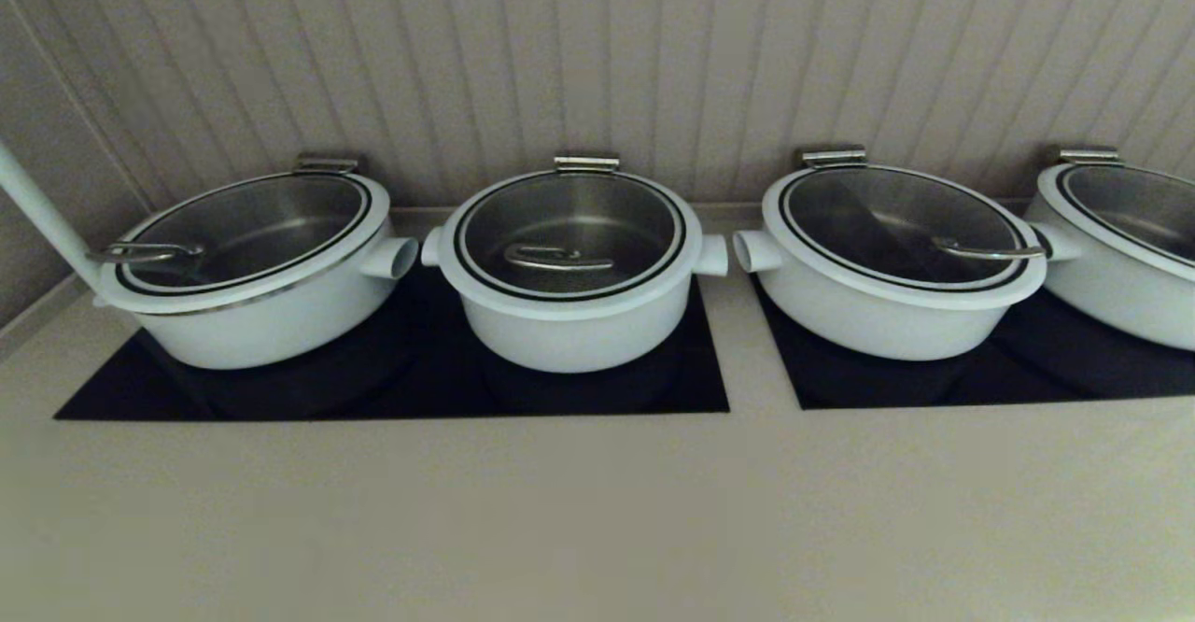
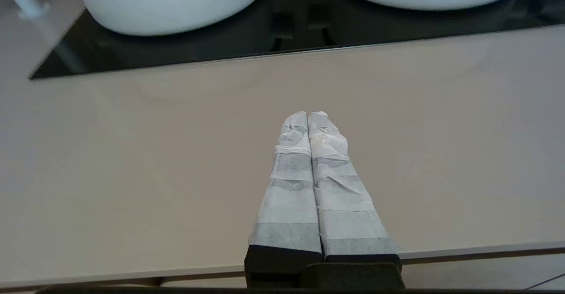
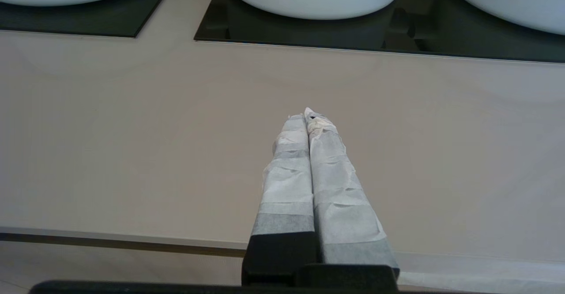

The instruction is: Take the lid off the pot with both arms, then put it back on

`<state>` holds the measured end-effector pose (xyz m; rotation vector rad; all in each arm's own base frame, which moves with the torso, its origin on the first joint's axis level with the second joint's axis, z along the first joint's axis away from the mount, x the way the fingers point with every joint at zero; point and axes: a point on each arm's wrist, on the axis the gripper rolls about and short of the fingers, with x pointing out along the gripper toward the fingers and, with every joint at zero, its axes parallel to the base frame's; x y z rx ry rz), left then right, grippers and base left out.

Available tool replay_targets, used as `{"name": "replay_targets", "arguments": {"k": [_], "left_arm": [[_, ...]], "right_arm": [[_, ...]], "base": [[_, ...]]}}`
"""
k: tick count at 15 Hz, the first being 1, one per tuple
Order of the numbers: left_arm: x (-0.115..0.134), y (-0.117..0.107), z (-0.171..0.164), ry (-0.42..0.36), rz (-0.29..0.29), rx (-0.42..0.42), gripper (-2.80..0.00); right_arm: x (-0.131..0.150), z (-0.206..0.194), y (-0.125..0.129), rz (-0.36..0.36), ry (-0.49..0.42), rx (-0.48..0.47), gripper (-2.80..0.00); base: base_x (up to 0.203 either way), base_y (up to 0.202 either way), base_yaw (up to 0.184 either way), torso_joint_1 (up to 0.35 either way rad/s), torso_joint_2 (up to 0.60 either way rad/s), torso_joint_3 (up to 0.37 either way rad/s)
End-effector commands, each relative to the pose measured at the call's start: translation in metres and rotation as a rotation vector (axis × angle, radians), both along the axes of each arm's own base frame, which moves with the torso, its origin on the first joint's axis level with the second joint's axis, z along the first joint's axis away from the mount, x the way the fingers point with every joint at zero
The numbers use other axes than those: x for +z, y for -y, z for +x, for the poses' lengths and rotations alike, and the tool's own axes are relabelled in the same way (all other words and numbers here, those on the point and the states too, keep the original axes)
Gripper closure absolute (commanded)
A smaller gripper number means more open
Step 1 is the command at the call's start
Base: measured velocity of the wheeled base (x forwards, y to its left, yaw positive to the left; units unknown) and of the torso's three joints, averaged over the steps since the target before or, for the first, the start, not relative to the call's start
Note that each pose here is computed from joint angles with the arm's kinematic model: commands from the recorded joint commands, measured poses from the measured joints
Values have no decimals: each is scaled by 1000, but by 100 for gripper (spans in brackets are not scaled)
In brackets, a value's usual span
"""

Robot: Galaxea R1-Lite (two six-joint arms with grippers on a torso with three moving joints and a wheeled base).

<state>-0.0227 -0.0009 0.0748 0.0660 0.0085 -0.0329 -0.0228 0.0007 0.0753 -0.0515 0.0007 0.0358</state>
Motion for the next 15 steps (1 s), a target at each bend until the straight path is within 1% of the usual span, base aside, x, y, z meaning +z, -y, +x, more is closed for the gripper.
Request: {"name": "replay_targets", "arguments": {"k": [1, 12, 15], "left_arm": [[0, 0, 0, 2, -10, 2, 0], [0, 0, 0, 0, -19, 3, 0], [0, 0, 0, 0, -18, 2, 0]], "right_arm": [[0, 0, 0, -1, -1, 1, 0], [0, 0, 0, -1, -1, 1, 0], [0, 0, 1, 1, -2, -25, 0]], "base": [[0, 0, 0, 0, 0, 0], [0, 0, 0, 0, 0, 0], [0, 0, 0, 0, 0, 0]]}}
